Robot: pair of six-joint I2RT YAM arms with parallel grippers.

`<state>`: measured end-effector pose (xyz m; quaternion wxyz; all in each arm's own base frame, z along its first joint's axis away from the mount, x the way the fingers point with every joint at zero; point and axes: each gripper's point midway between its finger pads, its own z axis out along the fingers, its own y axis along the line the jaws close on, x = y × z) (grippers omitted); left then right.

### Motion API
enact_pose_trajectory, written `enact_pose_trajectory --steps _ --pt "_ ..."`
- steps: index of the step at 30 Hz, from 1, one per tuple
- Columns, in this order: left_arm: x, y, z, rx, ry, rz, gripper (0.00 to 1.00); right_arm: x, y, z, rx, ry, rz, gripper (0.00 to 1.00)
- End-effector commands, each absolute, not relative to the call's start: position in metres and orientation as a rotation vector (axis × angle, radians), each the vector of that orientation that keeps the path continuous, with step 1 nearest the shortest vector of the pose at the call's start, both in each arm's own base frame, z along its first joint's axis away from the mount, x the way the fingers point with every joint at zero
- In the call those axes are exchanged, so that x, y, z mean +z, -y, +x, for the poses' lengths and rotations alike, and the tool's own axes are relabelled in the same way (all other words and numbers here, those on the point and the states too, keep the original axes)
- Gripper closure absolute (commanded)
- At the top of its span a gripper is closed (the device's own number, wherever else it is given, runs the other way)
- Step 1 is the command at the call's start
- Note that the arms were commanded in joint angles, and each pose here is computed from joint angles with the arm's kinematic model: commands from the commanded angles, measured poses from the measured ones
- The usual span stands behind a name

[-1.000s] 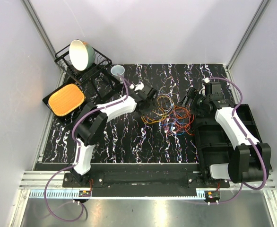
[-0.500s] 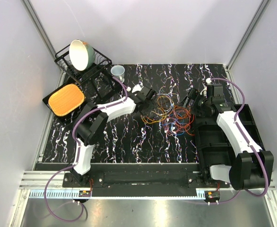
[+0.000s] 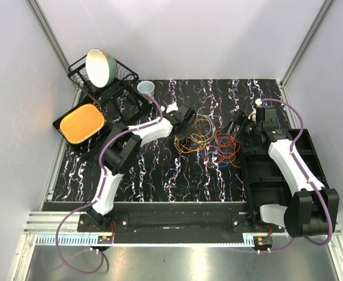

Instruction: Untangle the cables

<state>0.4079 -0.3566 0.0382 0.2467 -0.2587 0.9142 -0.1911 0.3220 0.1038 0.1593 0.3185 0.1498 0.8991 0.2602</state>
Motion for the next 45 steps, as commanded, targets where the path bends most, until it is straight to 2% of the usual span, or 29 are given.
enact_pose_trajectory --steps 1,7,16,21,24,25,27,34,40,45 --pt "0.054 0.362 0.424 -0.547 -2.452 -0.678 1.00 0.173 -0.102 0.325 0.671 -2.307 0.379 0.10" --pt "0.116 0.349 0.431 -0.529 -2.342 -0.567 1.00 0.185 -0.104 0.329 0.688 -2.282 0.384 0.11" --pt "0.325 0.316 0.434 -0.612 -2.009 -0.351 1.00 0.242 -0.106 0.345 0.711 -2.166 0.343 0.11" --pt "0.430 0.280 0.403 -0.649 -1.806 -0.260 1.00 0.270 -0.112 0.346 0.764 -2.116 0.321 0.11" --pt "0.460 0.261 0.379 -0.679 -1.716 -0.212 1.00 0.283 -0.117 0.343 0.815 -2.079 0.312 0.11" --pt "0.436 0.265 0.376 -0.696 -1.769 -0.188 1.00 0.281 -0.120 0.340 0.833 -2.080 0.314 0.11" --pt "0.424 0.262 0.372 -0.746 -1.789 -0.157 1.00 0.289 -0.128 0.335 0.908 -2.046 0.299 0.11" --pt "0.304 0.305 0.338 -0.819 -2.083 0.312 1.00 0.292 -0.156 0.318 1.132 -2.013 0.156 0.11" --pt "0.274 0.328 0.306 -0.978 -2.156 0.627 1.00 0.316 -0.177 0.294 1.287 -1.866 -0.083 0.14" --pt "0.276 0.322 0.317 -0.893 -2.262 0.578 1.00 0.325 -0.180 0.294 1.290 -1.787 -0.163 0.15"
